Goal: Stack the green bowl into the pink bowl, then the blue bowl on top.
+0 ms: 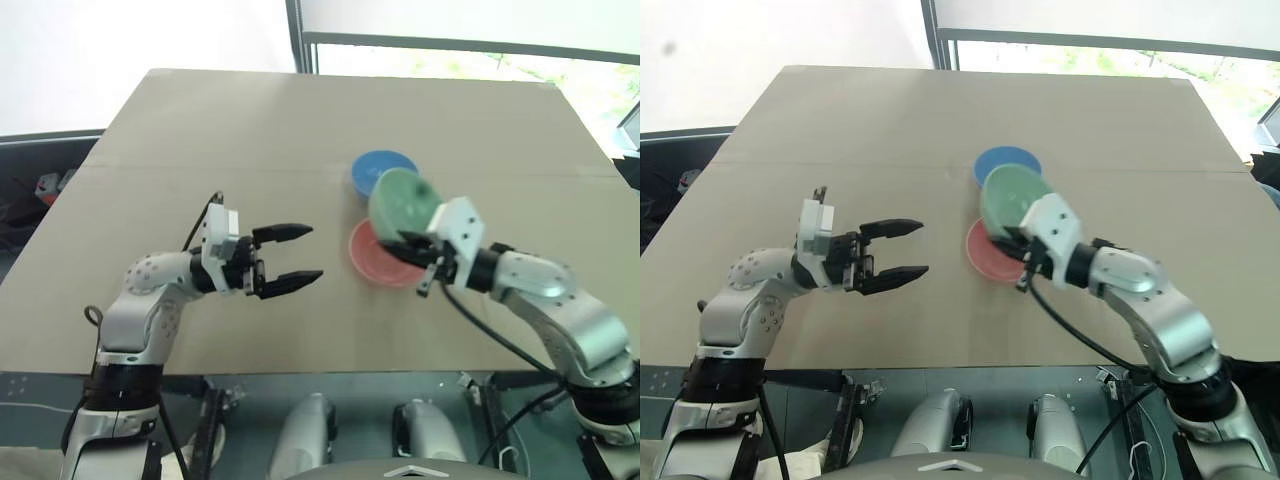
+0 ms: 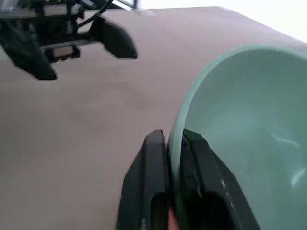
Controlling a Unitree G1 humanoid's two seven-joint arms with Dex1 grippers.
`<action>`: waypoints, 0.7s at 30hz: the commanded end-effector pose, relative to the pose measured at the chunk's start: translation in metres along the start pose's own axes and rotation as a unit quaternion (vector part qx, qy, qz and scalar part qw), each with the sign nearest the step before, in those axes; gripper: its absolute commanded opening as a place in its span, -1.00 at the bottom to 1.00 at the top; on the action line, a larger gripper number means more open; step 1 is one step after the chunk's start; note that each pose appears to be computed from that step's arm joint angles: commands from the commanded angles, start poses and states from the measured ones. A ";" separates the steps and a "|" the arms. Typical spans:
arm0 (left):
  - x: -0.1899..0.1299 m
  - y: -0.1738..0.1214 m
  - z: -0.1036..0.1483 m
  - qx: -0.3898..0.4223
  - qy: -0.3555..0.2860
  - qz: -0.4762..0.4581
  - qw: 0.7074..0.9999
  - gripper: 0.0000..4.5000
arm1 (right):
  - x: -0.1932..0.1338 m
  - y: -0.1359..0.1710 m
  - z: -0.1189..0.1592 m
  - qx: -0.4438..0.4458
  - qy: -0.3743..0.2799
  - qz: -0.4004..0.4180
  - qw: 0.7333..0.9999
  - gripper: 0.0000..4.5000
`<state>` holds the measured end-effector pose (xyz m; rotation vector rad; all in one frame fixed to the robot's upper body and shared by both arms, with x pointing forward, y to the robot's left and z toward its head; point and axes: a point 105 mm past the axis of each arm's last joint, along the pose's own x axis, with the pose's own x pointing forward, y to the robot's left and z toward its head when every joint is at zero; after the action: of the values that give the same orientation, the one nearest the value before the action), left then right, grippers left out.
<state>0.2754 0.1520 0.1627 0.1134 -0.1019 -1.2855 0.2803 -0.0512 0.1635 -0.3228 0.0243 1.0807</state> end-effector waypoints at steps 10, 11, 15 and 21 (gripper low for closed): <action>-0.003 -0.008 0.014 0.028 -0.015 0.038 0.999 0.84 | -0.013 -0.067 0.068 -0.086 -0.089 -0.082 0.989 0.71; -0.002 -0.009 0.014 0.028 -0.017 0.041 0.999 0.84 | -0.008 -0.078 0.064 -0.102 -0.074 -0.098 0.987 0.71; -0.002 -0.012 0.014 0.033 -0.017 0.055 0.998 0.84 | 0.023 -0.109 0.036 -0.131 -0.012 -0.118 0.984 0.71; -0.006 -0.017 0.015 0.036 -0.016 0.082 0.996 0.84 | 0.078 -0.109 0.036 -0.058 -0.029 -0.098 0.993 0.71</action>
<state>0.2611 0.1544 0.1625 0.1232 -0.1275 -1.1278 0.4038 -0.0346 0.1870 -0.3966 -0.0403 0.8942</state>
